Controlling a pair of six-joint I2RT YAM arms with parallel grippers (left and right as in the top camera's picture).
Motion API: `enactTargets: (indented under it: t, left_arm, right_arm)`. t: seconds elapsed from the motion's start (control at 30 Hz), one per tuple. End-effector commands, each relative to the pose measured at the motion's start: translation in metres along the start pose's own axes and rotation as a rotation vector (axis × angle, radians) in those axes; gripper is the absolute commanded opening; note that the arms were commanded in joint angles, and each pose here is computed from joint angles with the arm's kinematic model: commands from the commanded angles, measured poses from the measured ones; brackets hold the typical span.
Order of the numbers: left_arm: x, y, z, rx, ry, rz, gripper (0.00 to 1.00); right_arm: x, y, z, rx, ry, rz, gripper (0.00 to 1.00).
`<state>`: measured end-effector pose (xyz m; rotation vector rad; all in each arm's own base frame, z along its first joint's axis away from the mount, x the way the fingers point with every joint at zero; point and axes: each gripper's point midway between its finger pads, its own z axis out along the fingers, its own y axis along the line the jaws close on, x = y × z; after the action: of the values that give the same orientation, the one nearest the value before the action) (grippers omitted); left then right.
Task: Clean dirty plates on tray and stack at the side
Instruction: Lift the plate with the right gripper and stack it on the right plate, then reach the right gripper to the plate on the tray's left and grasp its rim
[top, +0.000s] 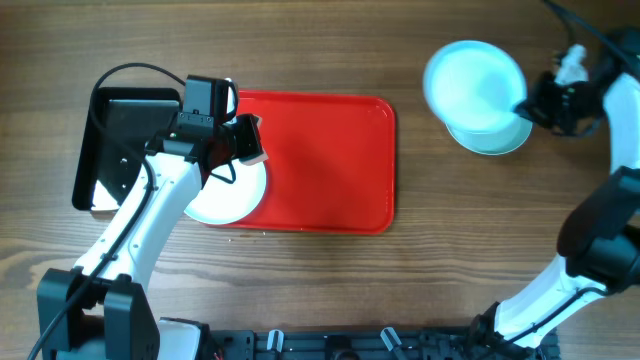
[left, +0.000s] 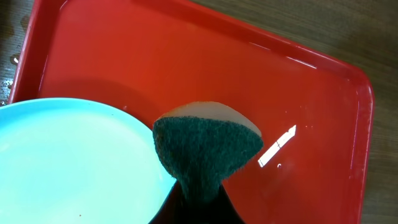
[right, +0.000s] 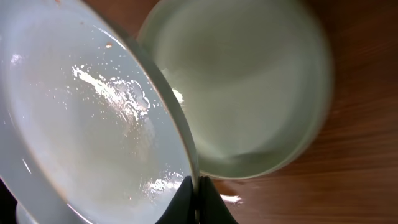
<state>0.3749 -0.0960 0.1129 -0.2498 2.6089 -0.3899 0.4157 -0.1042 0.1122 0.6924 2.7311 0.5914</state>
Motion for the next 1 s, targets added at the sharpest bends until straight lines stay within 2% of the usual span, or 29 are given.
enactTargets:
  t: [0.0,0.23,0.33,0.37,0.5,0.57,0.63,0.73,0.83,0.9,0.93,0.97]
  left_arm:
    - [0.0,0.0,0.0,0.015,0.003,-0.008,0.04]
    - [0.0,0.0,0.0,0.015,0.003,-0.008,0.04]
    - [0.0,0.0,0.0,0.015,0.003,-0.008,0.04]
    - [0.0,0.0,0.0,0.015,0.003,-0.008,0.04]
    - [0.0,-0.001,0.0,0.016,0.001,-0.007,0.04]
    - [-0.002,-0.001,0.0,0.018,-0.004,-0.001,0.04]
    - [-0.004,-0.002,-0.001,0.023,-0.014,0.003,0.04]
    - [-0.015,-0.005,-0.006,0.027,-0.059,0.012,0.04]
    - [-0.039,-0.001,-0.03,-0.002,-0.162,0.006,0.04]
    - [-0.057,0.013,-0.053,-0.047,-0.249,-0.018,0.04]
    - [-0.062,0.021,-0.061,-0.07,-0.276,-0.035,0.04]
    - [-0.065,0.034,-0.069,-0.097,-0.293,-0.06,0.04]
  right_arm:
    - [-0.006,-0.023,-0.006,0.089,-0.057,0.042,0.04]
    - [-0.011,-0.039,0.026,0.12,-0.115,0.088,0.05]
    - [-0.011,-0.041,0.033,0.12,-0.112,0.08,0.37]
    - [-0.012,-0.04,0.033,0.119,-0.114,0.079,0.41]
    - [-0.009,-0.034,0.03,0.091,-0.098,0.081,0.41]
    - [-0.009,-0.023,0.023,0.054,-0.095,0.077,0.37]
    - [-0.006,-0.002,0.007,-0.027,-0.094,0.054,0.36]
    - [0.011,0.063,-0.016,-0.256,-0.071,-0.086,0.39]
    - [0.044,0.125,-0.02,-0.333,-0.018,-0.233,0.56]
    - [0.076,0.172,-0.005,-0.367,0.047,-0.353,0.72]
    - [0.09,0.19,0.004,-0.371,0.072,-0.394,0.82]
    - [0.105,0.209,0.018,-0.35,0.097,-0.416,0.84]
